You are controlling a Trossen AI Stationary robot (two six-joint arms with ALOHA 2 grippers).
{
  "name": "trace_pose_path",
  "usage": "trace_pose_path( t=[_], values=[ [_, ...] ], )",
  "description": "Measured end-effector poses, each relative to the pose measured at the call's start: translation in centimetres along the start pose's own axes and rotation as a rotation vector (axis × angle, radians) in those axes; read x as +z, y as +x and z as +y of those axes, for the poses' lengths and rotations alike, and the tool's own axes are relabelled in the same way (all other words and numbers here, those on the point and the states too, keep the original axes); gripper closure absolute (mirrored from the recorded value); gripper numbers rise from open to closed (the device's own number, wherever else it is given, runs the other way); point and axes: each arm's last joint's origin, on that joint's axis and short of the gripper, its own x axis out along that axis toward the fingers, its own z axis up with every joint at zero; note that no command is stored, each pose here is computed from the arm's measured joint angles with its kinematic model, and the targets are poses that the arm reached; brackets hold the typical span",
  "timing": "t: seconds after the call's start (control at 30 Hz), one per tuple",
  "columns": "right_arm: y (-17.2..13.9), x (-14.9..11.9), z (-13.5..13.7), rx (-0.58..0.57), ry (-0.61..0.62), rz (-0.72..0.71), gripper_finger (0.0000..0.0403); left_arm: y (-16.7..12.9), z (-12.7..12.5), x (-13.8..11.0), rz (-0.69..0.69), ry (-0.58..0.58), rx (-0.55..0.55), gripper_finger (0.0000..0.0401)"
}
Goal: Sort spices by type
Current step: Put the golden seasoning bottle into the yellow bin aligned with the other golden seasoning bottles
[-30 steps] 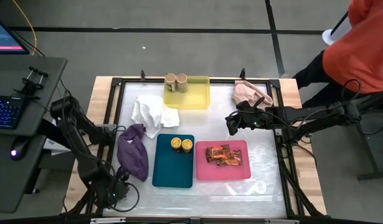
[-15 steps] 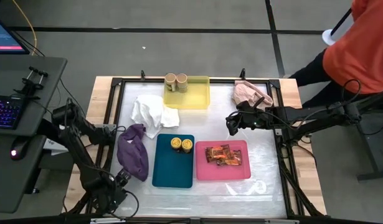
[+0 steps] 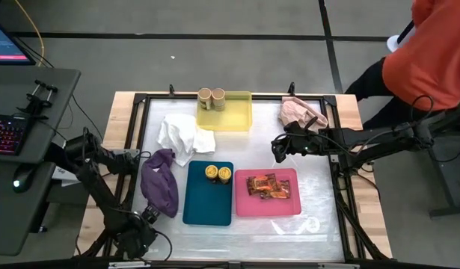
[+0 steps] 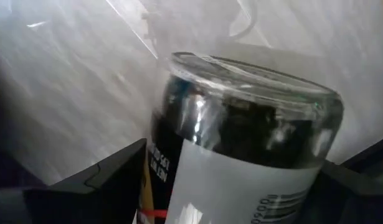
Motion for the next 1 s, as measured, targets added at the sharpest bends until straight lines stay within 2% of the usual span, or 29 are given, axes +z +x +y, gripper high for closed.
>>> trace_pose_path(
  t=[0.1, 0.2, 0.3, 0.4, 0.53, 0.63, 0.73, 0.8, 0.9, 1.0],
  values=[
    [0.0, 0.0, 0.0, 0.0, 0.0, 0.0, 0.0402, -0.4, 0.4, 0.1, -0.01, -0.017, -0.011, 0.0114],
    [0.0, 0.0, 0.1, 0.015, 0.007, 0.004, 0.0402, -1.8, 1.1, 0.1, -0.053, -0.039, -0.022, 0.0157],
    [0.0, 0.2, 0.4, 0.072, 0.014, 0.015, 0.0402, -4.1, 2.0, -0.1, -0.112, -0.064, -0.034, 0.0158],
    [-0.2, 0.8, 1.4, 0.2, 0.027, -0.019, 0.0402, -7.5, 3.6, -1.0, -0.175, -0.106, 0.003, 0.0158],
    [-0.9, 2.5, 3.2, 0.436, 0.065, -0.152, 0.0402, -13.4, 6.6, -2.6, -0.369, -0.139, 0.135, 0.0158],
    [-1.7, 3.7, 4.0, 0.547, 0.074, -0.278, 0.0395, -17.9, 9.3, -3.8, -0.58, -0.171, 0.303, 0.0158],
    [-2.1, 4.5, 4.5, 0.598, 0.11, -0.372, 0.0363, -21.7, 12.4, -5.0, -0.782, -0.296, 0.531, 0.0158],
    [-2.1, 4.8, 4.8, 0.632, 0.129, -0.41, 0.0326, -24.0, 14.4, -5.5, -0.937, -0.421, 0.636, 0.0158],
    [-1.3, 5.1, 5.6, 0.697, 0.205, -0.447, 0.0257, -27.0, 16.9, -6.2, -1.202, -0.575, 0.715, 0.0158],
    [0.3, 4.9, 6.4, 0.744, 0.267, -0.463, 0.0182, -29.5, 18.5, -6.5, -1.46, -0.637, 0.746, 0.0158]
  ],
)
